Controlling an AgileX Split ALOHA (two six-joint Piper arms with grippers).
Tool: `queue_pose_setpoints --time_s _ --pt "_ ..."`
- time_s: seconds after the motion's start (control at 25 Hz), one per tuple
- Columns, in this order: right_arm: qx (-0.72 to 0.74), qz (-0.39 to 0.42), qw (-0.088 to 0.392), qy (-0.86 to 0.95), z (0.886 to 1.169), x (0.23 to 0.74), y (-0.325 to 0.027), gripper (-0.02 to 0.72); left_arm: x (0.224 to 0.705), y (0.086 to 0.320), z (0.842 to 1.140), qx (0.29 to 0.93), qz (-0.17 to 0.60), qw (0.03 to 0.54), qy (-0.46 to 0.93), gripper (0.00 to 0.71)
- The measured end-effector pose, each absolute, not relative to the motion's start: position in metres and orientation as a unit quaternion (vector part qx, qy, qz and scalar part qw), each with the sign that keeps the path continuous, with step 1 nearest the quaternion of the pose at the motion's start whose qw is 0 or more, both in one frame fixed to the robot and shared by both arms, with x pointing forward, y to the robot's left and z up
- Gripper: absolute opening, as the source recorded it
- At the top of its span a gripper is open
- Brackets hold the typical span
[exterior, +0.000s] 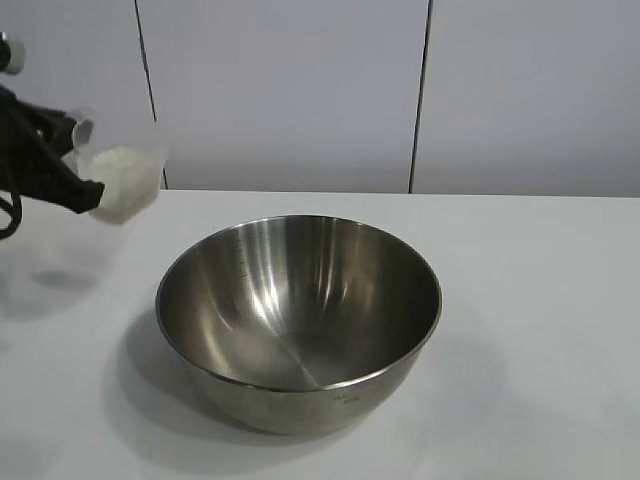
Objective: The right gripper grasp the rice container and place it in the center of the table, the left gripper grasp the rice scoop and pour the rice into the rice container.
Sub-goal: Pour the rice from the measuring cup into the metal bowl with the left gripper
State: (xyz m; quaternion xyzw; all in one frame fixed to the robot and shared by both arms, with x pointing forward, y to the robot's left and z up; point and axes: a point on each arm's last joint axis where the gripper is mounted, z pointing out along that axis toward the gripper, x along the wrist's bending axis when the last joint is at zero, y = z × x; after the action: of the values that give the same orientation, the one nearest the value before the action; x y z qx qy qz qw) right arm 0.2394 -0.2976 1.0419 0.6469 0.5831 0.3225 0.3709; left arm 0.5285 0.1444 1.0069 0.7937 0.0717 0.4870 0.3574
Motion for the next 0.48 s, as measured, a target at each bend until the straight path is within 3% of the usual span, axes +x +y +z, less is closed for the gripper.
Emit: queue_pose_setpoints --time_s 0.2,0.48 --pt "0.647 0.322 0.371 0.583 1.042 0.239 -0.298 0.639 0.520 0.099 1.013 0.813 0.489 0.305 -0.084 0.010" --pt "0.647 0.322 0.371 0.583 1.042 0.239 -0.298 0.639 0.513 0.078 0.999 0.796 0.506 0.231 -0.240 0.010"
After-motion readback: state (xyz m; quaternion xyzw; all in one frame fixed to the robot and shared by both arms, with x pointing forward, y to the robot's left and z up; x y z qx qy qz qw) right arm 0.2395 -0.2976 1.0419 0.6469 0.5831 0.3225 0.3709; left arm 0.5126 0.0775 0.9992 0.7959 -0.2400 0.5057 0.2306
